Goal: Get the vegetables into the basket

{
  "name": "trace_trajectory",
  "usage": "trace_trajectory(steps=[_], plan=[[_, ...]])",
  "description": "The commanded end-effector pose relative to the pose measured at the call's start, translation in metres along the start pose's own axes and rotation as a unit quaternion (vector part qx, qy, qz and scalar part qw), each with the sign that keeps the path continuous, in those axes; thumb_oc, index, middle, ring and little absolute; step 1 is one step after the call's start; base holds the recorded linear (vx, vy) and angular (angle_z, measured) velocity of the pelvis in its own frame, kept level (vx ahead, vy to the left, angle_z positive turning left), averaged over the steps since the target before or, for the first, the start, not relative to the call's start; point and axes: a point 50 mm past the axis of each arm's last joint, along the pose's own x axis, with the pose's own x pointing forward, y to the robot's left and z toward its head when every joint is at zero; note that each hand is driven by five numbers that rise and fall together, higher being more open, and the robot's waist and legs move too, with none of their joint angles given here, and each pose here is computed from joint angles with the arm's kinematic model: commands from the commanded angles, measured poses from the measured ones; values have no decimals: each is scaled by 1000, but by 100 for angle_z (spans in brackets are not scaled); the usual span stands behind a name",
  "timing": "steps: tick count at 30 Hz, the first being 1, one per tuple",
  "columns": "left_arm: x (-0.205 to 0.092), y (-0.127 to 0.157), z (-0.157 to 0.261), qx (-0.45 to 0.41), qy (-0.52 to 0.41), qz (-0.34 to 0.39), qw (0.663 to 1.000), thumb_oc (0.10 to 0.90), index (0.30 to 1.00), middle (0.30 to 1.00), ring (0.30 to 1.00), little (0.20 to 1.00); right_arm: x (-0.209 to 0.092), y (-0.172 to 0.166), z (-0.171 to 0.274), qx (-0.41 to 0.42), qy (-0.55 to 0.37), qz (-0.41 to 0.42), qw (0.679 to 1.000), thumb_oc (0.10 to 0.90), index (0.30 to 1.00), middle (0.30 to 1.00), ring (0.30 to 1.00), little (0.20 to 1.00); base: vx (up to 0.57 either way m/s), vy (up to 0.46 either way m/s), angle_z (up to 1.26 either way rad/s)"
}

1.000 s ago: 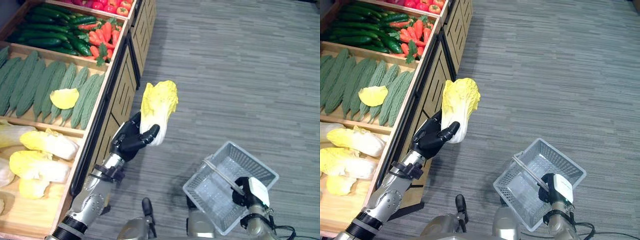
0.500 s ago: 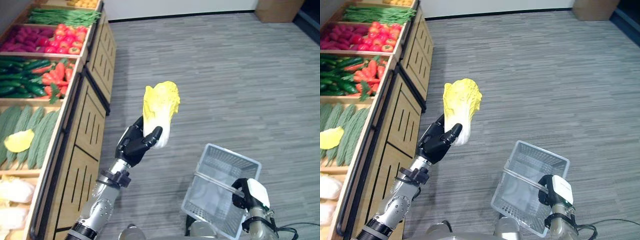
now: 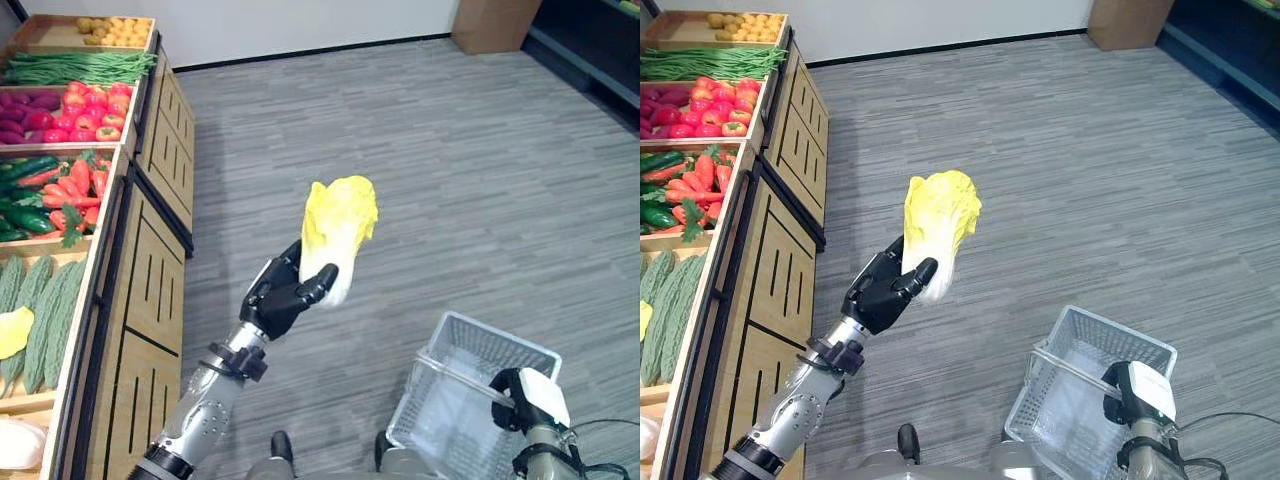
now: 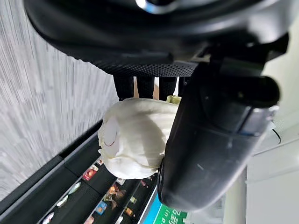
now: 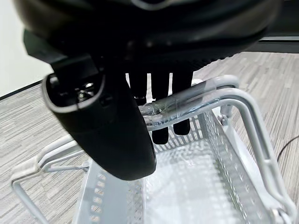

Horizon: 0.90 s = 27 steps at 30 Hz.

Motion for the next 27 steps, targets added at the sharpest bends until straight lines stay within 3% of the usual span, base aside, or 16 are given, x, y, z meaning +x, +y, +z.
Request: trace_trajectory(steps=[1,7,12,13,18,22,27], plan=[[16,-27,40,15,-112,-88,990,400,300,300,300,300,36,-58,15,18,-38,-113,993,400,300,300,300,300,11,39,7],[14,-27,40,47,-102,-77,991,400,300,300,300,300,44,-86,-1,-8,-17,-134,991,400,300,300,300,300,-8,-4,6],[16,-27,43,105,-90,-68,988,400,300,300,300,300,60,-122,12,-36,-50,-160,985,400,300,300,300,300,-30,-19,8],[19,-31,46,135,-82,-83,984,400,300,300,300,300,68,-141,25,-45,-80,-176,980,400,300,300,300,300,-27,-12,7],[24,-40,51,224,-62,-118,965,400,300,300,300,300,77,-162,68,-38,-165,-182,969,400,300,300,300,300,-20,-7,7],[30,-52,62,334,-42,-184,924,400,300,300,300,300,80,-189,125,-26,-265,-170,949,400,300,300,300,300,-10,-5,6],[36,-64,69,399,-45,-227,887,400,300,300,300,300,82,-201,162,-4,-309,-162,937,400,300,300,300,300,-2,0,1]])
